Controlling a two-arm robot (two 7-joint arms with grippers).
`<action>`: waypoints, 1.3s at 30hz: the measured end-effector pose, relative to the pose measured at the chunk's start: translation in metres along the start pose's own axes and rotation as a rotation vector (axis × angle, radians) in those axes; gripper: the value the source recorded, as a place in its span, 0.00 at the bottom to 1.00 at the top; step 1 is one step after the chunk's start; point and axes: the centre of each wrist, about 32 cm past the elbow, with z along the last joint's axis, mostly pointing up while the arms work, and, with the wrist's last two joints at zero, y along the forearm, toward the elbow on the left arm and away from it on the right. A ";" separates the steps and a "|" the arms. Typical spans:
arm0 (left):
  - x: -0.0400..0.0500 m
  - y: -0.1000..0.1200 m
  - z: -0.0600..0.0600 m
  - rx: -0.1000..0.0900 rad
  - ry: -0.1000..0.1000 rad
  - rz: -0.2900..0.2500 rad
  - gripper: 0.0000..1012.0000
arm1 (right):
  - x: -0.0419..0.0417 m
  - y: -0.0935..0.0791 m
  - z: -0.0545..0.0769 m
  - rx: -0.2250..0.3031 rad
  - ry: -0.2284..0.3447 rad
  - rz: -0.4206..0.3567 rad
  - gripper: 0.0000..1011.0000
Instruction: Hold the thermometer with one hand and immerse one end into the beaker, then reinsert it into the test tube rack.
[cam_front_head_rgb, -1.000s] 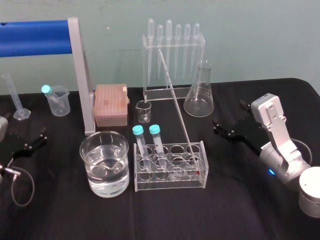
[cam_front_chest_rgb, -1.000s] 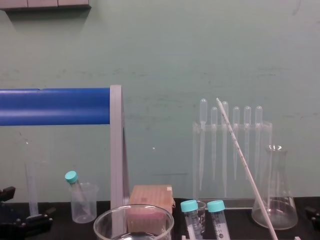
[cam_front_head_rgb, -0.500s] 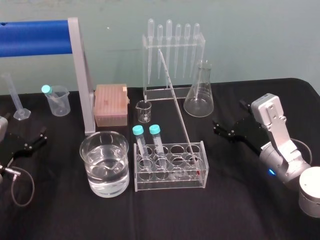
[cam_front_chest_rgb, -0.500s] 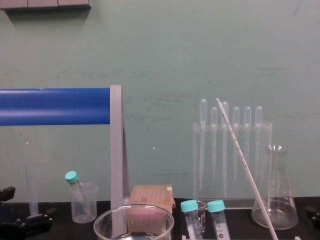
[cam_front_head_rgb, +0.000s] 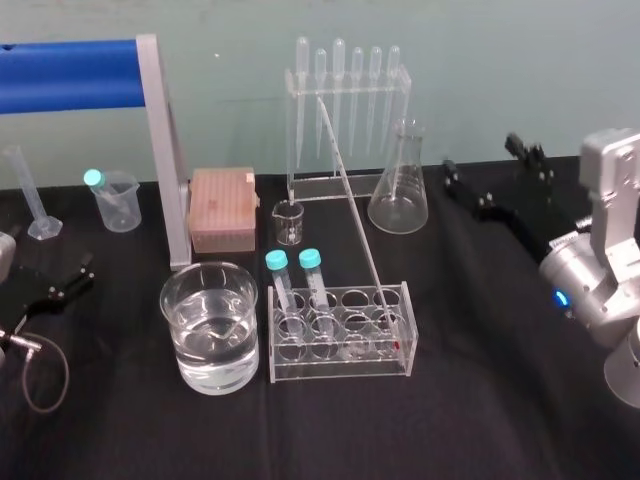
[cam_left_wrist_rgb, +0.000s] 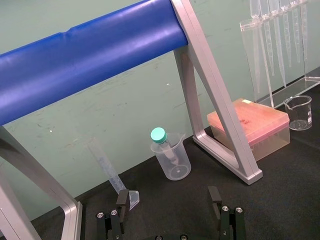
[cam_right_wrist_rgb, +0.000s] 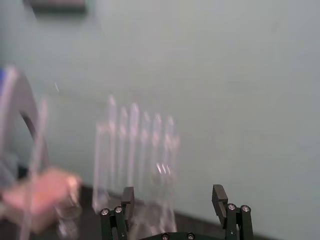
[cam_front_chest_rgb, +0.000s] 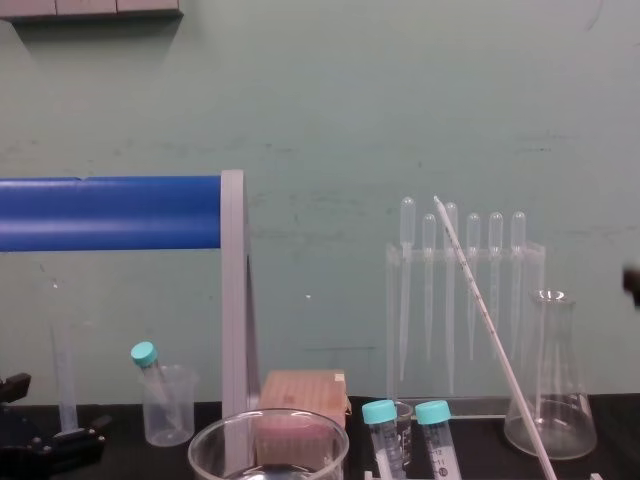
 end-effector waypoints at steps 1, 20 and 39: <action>0.0000 0.000 0.000 0.000 0.000 0.000 1.00 | -0.0011 0.001 0.003 0.018 0.011 0.007 0.99; 0.0000 0.000 0.000 0.000 0.000 0.000 1.00 | -0.0560 0.036 0.033 0.167 0.161 0.209 0.99; 0.0000 0.000 0.000 0.000 0.000 0.000 1.00 | -0.0724 0.058 0.029 -0.050 0.194 0.246 0.99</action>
